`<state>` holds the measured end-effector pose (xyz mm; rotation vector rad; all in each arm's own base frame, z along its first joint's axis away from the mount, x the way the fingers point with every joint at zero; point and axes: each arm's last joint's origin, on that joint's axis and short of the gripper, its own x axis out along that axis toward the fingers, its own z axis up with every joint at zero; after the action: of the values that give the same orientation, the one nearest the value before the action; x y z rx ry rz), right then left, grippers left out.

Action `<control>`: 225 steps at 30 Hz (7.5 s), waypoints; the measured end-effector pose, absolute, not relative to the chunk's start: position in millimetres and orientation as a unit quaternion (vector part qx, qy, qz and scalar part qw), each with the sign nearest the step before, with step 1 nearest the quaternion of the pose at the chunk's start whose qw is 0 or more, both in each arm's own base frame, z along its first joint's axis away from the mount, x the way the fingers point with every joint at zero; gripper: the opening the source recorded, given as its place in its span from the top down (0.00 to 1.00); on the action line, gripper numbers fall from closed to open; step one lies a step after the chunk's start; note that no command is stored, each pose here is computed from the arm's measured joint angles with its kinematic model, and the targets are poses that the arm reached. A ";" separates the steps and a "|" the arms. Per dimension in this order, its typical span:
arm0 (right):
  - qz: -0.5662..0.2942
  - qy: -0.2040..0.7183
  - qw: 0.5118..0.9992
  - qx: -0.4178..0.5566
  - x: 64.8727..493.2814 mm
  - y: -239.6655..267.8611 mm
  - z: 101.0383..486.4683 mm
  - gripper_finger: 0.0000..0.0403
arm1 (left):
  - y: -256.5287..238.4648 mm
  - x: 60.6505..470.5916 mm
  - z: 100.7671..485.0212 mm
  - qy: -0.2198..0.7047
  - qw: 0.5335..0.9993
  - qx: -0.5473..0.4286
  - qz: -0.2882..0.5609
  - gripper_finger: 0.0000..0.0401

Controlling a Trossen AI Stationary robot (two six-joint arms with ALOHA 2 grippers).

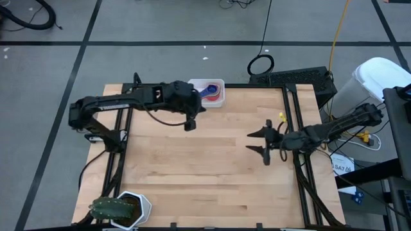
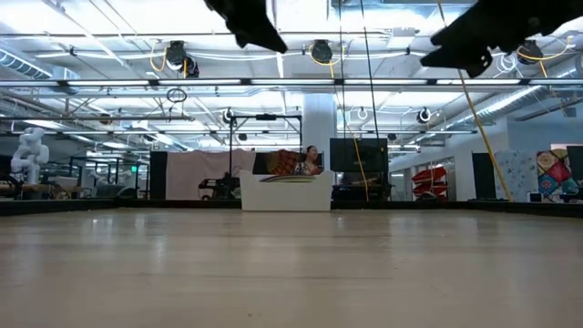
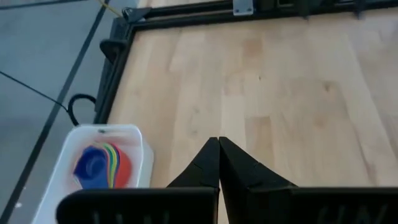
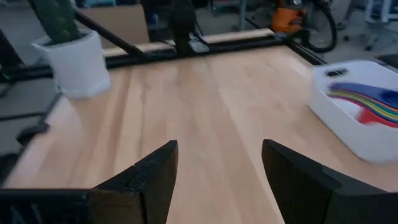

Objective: Nest measuring cups in basket
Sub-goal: Return to Home Position

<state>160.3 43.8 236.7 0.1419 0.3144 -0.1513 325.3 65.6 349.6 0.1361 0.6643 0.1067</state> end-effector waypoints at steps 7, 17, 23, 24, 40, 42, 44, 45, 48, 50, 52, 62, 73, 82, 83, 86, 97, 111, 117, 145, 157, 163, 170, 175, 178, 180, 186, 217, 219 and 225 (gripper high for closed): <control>-0.107 0.174 0.977 0.063 135.6 33.4 229.7 0.44 | 48.2 301.8 315.3 0.313 0.948 0.035 0.047 0.99; -0.109 0.084 0.987 0.082 122.3 26.6 191.4 0.44 | 39.4 257.1 270.9 0.231 0.971 -0.010 0.065 0.99; -0.144 0.078 0.984 0.065 120.5 15.7 179.9 0.44 | 35.0 229.7 245.7 0.185 0.980 -0.031 0.070 0.99; -0.147 0.079 0.984 0.061 120.7 13.8 179.2 0.44 | 34.5 226.7 242.1 0.171 0.982 -0.032 0.069 0.99; -0.138 0.116 0.980 0.081 126.5 -18.2 172.6 0.44 | 38.9 197.7 187.9 0.157 0.982 -0.064 0.083 0.99; -0.140 0.117 0.980 0.082 126.3 -21.1 171.8 0.44 | 40.1 195.3 183.5 0.161 0.981 -0.067 0.087 0.99; -0.138 0.115 0.980 0.085 125.7 -22.9 168.8 0.44 | 40.6 193.1 179.1 0.167 0.979 -0.072 0.090 0.99; -0.139 0.112 0.980 0.087 125.3 -23.5 166.0 0.44 | 40.5 191.8 176.5 0.169 0.979 -0.073 0.091 0.99; -0.136 0.090 0.983 0.089 123.9 -23.4 155.8 0.44 | 39.3 187.2 168.8 0.159 0.980 -0.080 0.088 0.99; -0.137 0.060 0.984 0.092 124.0 -23.6 156.9 0.44 | 38.4 183.3 163.6 0.144 0.982 -0.085 0.086 0.99; -0.139 0.026 0.985 0.103 124.4 -24.6 161.9 0.44 | 37.3 178.5 158.0 0.127 0.984 -0.091 0.086 0.99; -0.144 0.063 0.982 0.102 123.5 -27.2 154.7 0.44 | 32.6 157.1 131.6 0.120 0.981 -0.121 0.090 0.99; -0.145 0.071 0.981 0.104 123.4 -27.6 152.9 0.44 | 30.7 153.5 127.8 0.118 0.981 -0.123 0.090 0.99; -0.116 0.056 0.986 0.109 124.0 -26.1 156.2 0.50 | 30.1 150.6 120.3 0.161 0.974 -0.128 0.094 0.99; -0.116 0.053 0.986 0.107 123.7 -26.0 156.9 0.52 | 29.8 150.3 120.7 0.161 0.974 -0.128 0.094 0.99; -0.105 0.039 0.988 0.106 122.2 -25.2 160.2 0.58 | 26.0 147.1 119.6 0.180 0.970 -0.139 0.084 0.99; -0.075 0.038 0.990 0.117 110.1 -20.9 161.2 0.84 | 12.5 122.9 127.7 0.197 0.965 -0.141 0.100 1.00; -0.064 0.040 0.990 0.121 102.9 -18.8 160.1 1.00 | 5.7 115.2 139.0 0.148 0.976 -0.136 0.087 1.00; -0.051 0.056 0.989 0.125 100.5 -17.4 158.5 1.00 | 1.6 115.1 139.0 0.154 0.975 -0.141 0.072 1.00; -0.045 0.069 0.990 0.114 91.0 -15.0 165.3 1.00 | -2.6 93.2 168.2 0.088 0.989 -0.094 0.078 1.00; -0.044 0.069 0.989 0.120 91.0 -14.9 165.3 1.00 | -5.0 91.1 184.7 0.002 0.996 -0.087 0.023 0.99; -0.043 0.071 0.989 0.124 90.9 -14.8 165.0 1.00 | -6.3 96.0 171.5 -0.011 0.993 -0.118 0.007 0.99; -0.033 0.073 0.989 0.125 90.9 -14.2 164.7 1.00 | -7.2 97.3 169.9 -0.018 0.994 -0.111 -0.006 0.99; -0.016 0.073 0.989 0.129 91.0 -13.2 165.0 1.00 | -7.5 97.4 168.9 -0.011 0.993 -0.116 -0.010 0.98; -0.015 0.072 0.989 0.127 91.1 -13.2 165.0 1.00 | -7.6 97.4 168.7 -0.010 0.992 -0.123 -0.012 0.96; -0.014 0.062 0.990 0.128 92.0 -13.3 164.9 1.00 | -7.7 97.4 168.6 -0.009 0.992 -0.125 -0.013 0.95; -0.009 -0.019 0.990 0.140 95.6 -14.2 170.9 1.00 | -7.8 97.4 168.4 -0.008 0.992 -0.127 -0.014 0.97; -0.017 -0.006 0.995 0.102 97.6 -4.6 168.4 1.00 | -7.5 97.9 168.1 -0.007 0.997 -0.082 -0.008 0.98; -0.013 -0.007 0.994 0.110 97.6 -4.4 168.5 1.00 | -7.5 97.9 168.5 -0.010 0.997 -0.081 -0.008 0.98; -0.012 -0.007 0.989 0.145 97.6 -4.3 168.6 1.00 | -7.3 97.9 169.7 -0.018 0.997 -0.081 -0.006 0.97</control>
<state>97.6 -4.3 168.6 0.2917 -0.0147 -0.0234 97.9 -7.3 169.7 -0.1628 -0.0357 -0.0118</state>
